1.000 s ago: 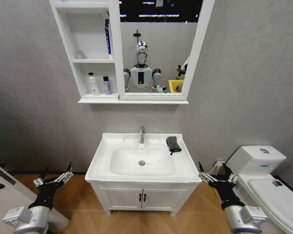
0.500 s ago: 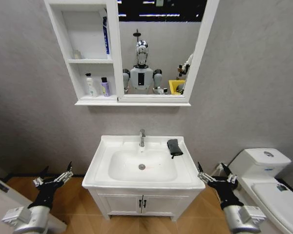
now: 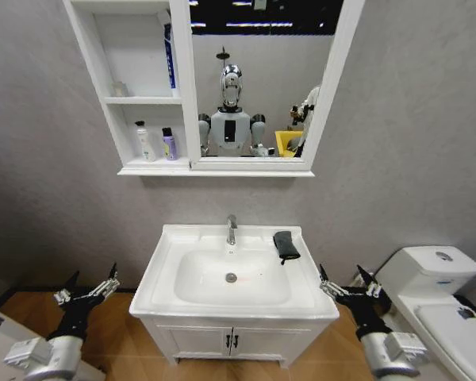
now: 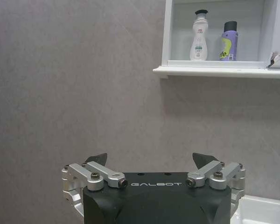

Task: Move facial cleanser and shampoo from washbasin to cabinet, then wipe washbasin with towel.

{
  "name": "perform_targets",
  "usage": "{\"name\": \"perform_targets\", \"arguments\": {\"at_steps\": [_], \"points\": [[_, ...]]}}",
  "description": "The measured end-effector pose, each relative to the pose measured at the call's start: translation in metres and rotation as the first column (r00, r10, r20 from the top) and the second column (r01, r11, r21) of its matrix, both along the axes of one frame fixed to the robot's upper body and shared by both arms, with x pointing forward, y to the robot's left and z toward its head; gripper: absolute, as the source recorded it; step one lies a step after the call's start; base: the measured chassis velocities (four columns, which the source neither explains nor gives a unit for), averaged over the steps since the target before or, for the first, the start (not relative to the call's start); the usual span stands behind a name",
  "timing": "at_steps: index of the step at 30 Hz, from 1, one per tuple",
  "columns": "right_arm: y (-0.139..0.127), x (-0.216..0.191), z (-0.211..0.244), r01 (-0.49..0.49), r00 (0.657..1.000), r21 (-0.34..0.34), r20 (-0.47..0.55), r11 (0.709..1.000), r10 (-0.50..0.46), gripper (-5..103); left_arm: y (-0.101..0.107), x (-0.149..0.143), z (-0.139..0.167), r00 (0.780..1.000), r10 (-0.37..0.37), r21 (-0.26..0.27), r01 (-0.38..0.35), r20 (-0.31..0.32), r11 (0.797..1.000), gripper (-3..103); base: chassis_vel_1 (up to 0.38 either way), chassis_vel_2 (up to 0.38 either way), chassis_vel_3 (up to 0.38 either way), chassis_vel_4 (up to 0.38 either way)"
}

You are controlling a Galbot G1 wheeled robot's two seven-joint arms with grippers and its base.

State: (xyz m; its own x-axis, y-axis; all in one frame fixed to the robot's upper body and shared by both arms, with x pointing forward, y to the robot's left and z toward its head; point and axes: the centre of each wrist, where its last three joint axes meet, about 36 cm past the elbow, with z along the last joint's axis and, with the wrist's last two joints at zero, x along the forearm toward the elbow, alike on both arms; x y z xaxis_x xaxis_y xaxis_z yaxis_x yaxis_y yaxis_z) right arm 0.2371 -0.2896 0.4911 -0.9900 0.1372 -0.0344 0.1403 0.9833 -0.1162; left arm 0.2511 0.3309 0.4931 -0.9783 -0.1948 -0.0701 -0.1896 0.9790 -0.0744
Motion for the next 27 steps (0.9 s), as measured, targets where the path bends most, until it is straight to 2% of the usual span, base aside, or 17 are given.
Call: {"name": "perform_targets", "arguments": {"at_steps": [4,6,7,8,10,11,12,18,20,21,23,24,26,27], "points": [[-0.002,0.004,-0.006,0.005,1.0,0.005,0.004,1.0,-0.005,100,-0.002,0.0,-0.001,1.0,-0.001,-0.004,0.001,-0.002,1.0,100,-0.068,0.081,0.081,-0.064],[-0.008,0.015,-0.011,0.019,1.0,0.057,-0.009,0.998,-0.018,100,-0.005,0.001,-0.002,1.0,-0.001,-0.009,0.001,-0.003,1.0,100,-0.059,0.052,0.066,-0.063],[-0.013,0.025,-0.011,0.023,1.0,0.107,-0.021,0.994,-0.021,100,-0.006,0.001,-0.003,1.0,-0.002,-0.012,0.002,-0.004,1.0,100,0.0,0.0,0.0,0.0],[-0.013,0.025,-0.011,0.023,1.0,0.107,-0.021,0.994,-0.021,100,-0.006,0.001,-0.003,1.0,-0.002,-0.012,0.002,-0.004,1.0,100,0.0,0.0,0.0,0.0],[-0.027,0.047,-0.006,0.035,0.999,0.189,-0.041,0.981,-0.027,100,-0.01,0.006,-0.003,1.0,-0.003,-0.014,0.003,0.003,1.0,100,0.0,0.0,0.0,0.0],[-0.027,0.047,-0.006,0.035,0.999,0.189,-0.041,0.981,-0.027,100,-0.01,0.006,-0.003,1.0,-0.003,-0.014,0.003,0.003,1.0,100,0.0,0.0,0.0,0.0],[-0.04,0.064,-0.005,0.057,0.998,0.215,-0.053,0.975,-0.046,100,-0.016,0.014,-0.003,1.0,-0.014,-0.021,0.014,0.01,1.0,100,0.0,0.0,0.0,0.0],[-0.069,0.099,-0.022,0.105,0.99,0.197,-0.118,0.975,-0.083,100,-0.031,0.034,-0.006,0.998,-0.055,-0.025,0.056,0.011,0.998,100,0.0,0.0,0.0,0.0],[-0.084,0.131,-0.035,0.09,0.98,0.17,-0.19,0.981,-0.057,100,-0.032,0.037,-0.008,0.998,-0.056,-0.026,0.056,0.003,0.998,100,0.0,0.0,0.0,0.0],[-0.084,0.131,-0.035,0.09,0.98,0.17,-0.19,0.981,-0.057,100,-0.032,0.037,-0.008,0.998,-0.056,-0.026,0.056,0.003,0.998,100,0.0,0.0,0.0,0.0],[-0.101,0.171,-0.03,0.029,0.972,0.157,-0.237,0.987,0.009,100,-0.029,0.04,-0.013,0.998,-0.055,-0.017,0.056,0.007,0.998,100,0.0,0.0,0.0,0.0],[-0.101,0.171,-0.03,0.029,0.972,0.157,-0.237,0.987,0.009,100,-0.029,0.04,-0.013,0.998,-0.055,-0.017,0.056,0.007,0.998,100,0.0,0.0,0.0,0.0],[-0.114,0.208,-0.021,-0.016,0.962,0.153,-0.267,0.988,0.057,100,-0.024,0.041,-0.019,0.998,-0.062,0.005,0.062,0.021,0.998,100,0.0,0.0,0.0,0.0],[-0.114,0.208,-0.021,-0.016,0.962,0.153,-0.267,0.988,0.057,100,-0.024,0.041,-0.019,0.998,-0.062,0.005,0.062,0.021,0.998,100,0.0,0.0,0.0,0.0]]}}
